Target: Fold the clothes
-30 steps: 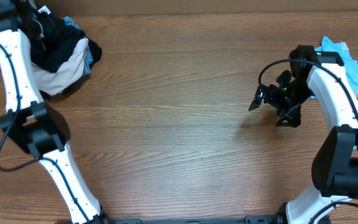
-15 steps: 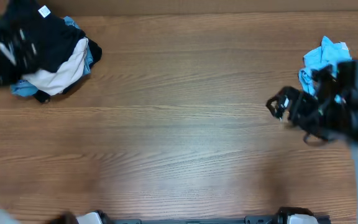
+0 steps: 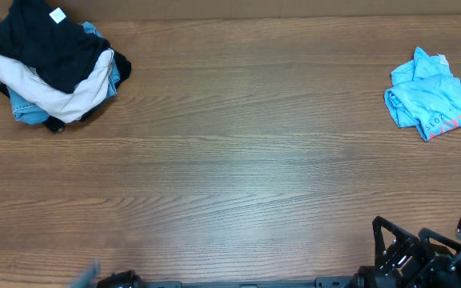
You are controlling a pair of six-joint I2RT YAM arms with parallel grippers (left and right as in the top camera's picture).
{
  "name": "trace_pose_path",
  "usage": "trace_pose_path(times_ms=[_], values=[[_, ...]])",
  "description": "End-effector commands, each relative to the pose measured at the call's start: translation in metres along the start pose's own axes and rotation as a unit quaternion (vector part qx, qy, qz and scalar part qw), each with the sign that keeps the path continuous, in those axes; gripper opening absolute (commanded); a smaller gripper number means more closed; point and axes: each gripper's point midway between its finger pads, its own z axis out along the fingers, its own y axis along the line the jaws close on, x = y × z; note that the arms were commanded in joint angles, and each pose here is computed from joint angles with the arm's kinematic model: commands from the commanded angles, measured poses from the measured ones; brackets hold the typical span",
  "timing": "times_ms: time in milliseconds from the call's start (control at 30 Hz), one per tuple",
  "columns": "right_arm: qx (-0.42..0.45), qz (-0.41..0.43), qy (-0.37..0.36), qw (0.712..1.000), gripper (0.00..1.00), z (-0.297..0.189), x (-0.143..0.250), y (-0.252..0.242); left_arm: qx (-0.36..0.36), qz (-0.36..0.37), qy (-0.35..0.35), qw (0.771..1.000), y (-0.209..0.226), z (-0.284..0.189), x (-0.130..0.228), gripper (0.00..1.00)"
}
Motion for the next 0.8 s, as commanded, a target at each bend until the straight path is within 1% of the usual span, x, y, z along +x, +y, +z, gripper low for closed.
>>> trace_pose_path(times_ms=[0,33,133,167,267,300,367,433,500,533,600,633,700,767], values=[[0.007,0.000,-0.015,1.000,1.00,0.000,-0.008,-0.001,-0.051,0.053,-0.032,0.997,-0.017,-0.040,0.008,1.00],[0.001,-0.004,-0.030,1.000,1.00,-0.001,-0.015,0.002,-0.063,0.049,-0.051,0.995,-0.027,-0.059,0.011,1.00],[-0.012,-0.012,-0.061,0.998,1.00,-0.002,-0.031,0.009,-0.062,0.026,-0.049,0.997,-0.026,-0.059,0.015,1.00],[-0.013,-0.013,-0.063,0.998,1.00,-0.002,-0.031,0.009,-0.061,0.014,-0.036,0.997,-0.019,-0.053,0.018,1.00],[-0.009,-0.010,-0.053,0.998,1.00,-0.002,-0.027,0.007,-0.057,-0.025,0.032,0.998,0.007,-0.026,0.045,1.00],[-0.008,-0.010,-0.051,0.999,1.00,-0.002,-0.026,0.006,-0.069,-0.041,0.054,0.995,0.020,-0.019,0.056,1.00],[-0.006,-0.009,-0.048,0.999,1.00,-0.001,-0.024,0.006,-0.119,-0.088,0.101,0.984,0.059,-0.001,0.079,1.00],[-0.006,-0.008,-0.046,0.999,1.00,-0.001,-0.023,0.005,-0.176,-0.146,0.142,0.963,0.109,0.024,0.108,1.00],[-0.004,-0.008,-0.043,0.999,1.00,-0.001,-0.022,0.005,-0.214,-0.178,0.171,0.945,0.143,0.042,0.137,1.00],[-0.004,-0.007,-0.042,0.999,1.00,-0.001,-0.021,0.004,-0.227,-0.196,0.195,0.934,0.162,0.056,0.162,1.00],[-0.003,-0.008,-0.042,0.999,1.00,-0.001,-0.021,0.004,-0.228,-0.230,0.224,0.919,0.186,0.081,0.208,1.00],[0.003,-0.007,-0.044,0.999,1.00,-0.001,-0.022,0.002,-0.223,-0.238,0.232,0.916,0.194,0.093,0.230,1.00],[0.049,-0.005,-0.063,0.997,1.00,-0.003,-0.028,-0.014,-0.213,-0.253,0.246,0.911,0.206,0.112,0.271,1.00],[0.059,-0.005,-0.067,0.996,1.00,-0.003,-0.030,-0.017,-0.206,-0.262,0.253,0.908,0.210,0.121,0.295,1.00]])
